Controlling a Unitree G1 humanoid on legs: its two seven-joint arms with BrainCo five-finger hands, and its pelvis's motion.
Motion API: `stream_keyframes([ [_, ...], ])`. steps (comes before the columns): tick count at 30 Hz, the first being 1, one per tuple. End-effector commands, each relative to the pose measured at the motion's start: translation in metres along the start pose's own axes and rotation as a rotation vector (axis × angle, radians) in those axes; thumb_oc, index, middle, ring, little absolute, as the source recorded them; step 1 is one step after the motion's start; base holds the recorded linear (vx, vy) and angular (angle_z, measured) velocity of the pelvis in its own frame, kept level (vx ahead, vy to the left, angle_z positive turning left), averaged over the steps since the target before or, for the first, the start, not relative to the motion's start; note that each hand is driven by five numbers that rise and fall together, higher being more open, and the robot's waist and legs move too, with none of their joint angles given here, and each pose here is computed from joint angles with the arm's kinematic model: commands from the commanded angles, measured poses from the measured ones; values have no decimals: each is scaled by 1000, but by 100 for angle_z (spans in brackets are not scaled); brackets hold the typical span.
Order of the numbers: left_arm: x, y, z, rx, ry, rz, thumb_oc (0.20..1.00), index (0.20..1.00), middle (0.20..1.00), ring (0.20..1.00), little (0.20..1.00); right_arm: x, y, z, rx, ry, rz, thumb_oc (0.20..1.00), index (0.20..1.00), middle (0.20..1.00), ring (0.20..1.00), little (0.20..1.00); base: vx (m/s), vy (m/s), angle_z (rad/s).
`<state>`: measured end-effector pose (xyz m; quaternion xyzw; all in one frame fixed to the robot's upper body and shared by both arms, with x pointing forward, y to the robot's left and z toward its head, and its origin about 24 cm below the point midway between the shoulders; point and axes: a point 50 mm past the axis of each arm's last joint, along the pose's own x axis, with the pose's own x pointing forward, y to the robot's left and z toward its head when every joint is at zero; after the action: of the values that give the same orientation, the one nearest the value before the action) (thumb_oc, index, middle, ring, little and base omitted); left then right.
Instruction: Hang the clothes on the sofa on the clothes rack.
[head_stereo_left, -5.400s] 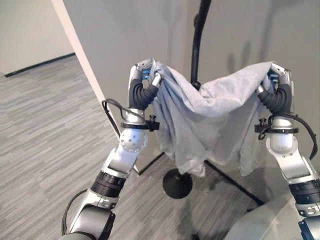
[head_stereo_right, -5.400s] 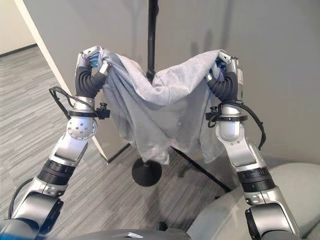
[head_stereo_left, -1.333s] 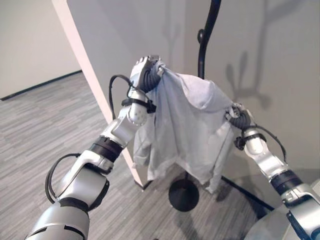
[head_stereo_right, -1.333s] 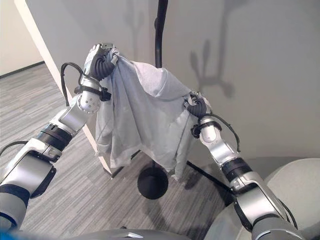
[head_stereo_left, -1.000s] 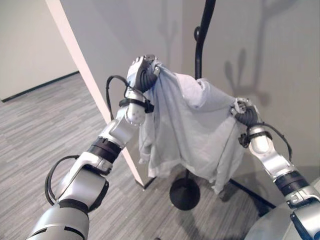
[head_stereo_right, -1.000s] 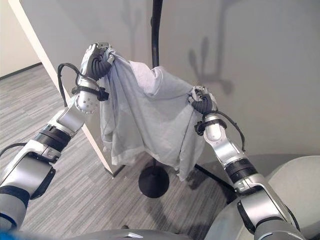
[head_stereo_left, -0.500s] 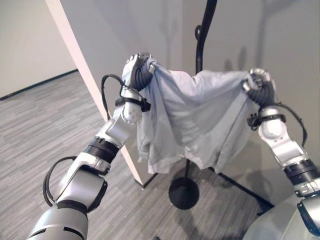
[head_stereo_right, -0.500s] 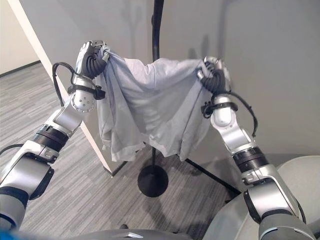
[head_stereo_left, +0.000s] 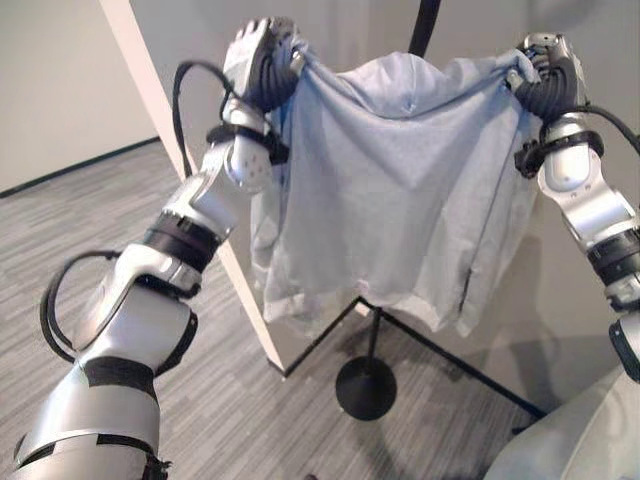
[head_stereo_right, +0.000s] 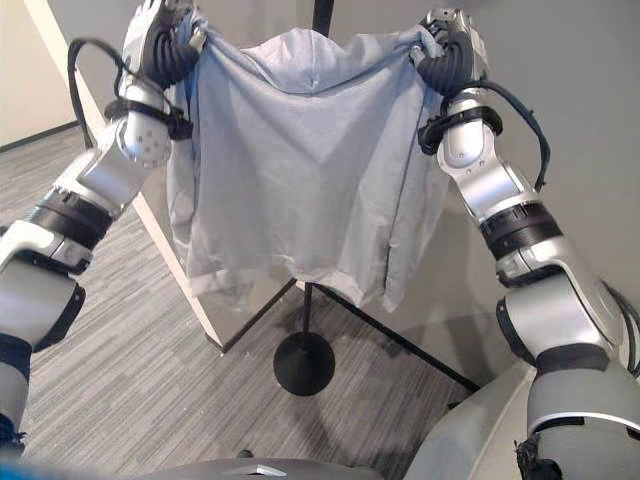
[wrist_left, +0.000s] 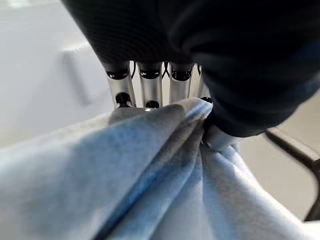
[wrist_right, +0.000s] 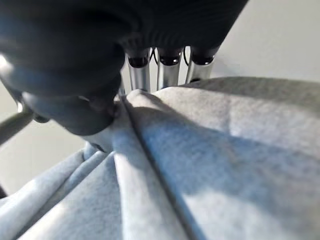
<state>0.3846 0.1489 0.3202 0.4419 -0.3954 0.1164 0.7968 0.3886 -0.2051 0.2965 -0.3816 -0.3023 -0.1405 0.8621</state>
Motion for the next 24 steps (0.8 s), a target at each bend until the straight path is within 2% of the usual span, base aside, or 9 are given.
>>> stream_keyframes([
  [1,27,28,9,29,-28,95,200,200,200,200,200,20,-31,12,2,-26,-69,200,200,200,200,200,0,0,0],
  [11,33,16,18,12,-31,67,200,200,200,200,200,20,-8,14,-63,-24,33,200,200,200,200,200,0,0,0],
  [16,9,-1,9,-93,9,65,200,200,200,200,200,-12,24,4,-7,-41,103,200,200,200,200,200,-5,0,-2],
  [21,-24,-22,-5,-187,75,45,200,200,200,200,200,-50,38,-17,28,-2,122,200,200,200,200,200,0,0,0],
  [24,-34,-31,-9,-212,107,30,200,200,200,200,200,-60,43,-23,46,19,129,200,200,200,200,200,0,0,0],
])
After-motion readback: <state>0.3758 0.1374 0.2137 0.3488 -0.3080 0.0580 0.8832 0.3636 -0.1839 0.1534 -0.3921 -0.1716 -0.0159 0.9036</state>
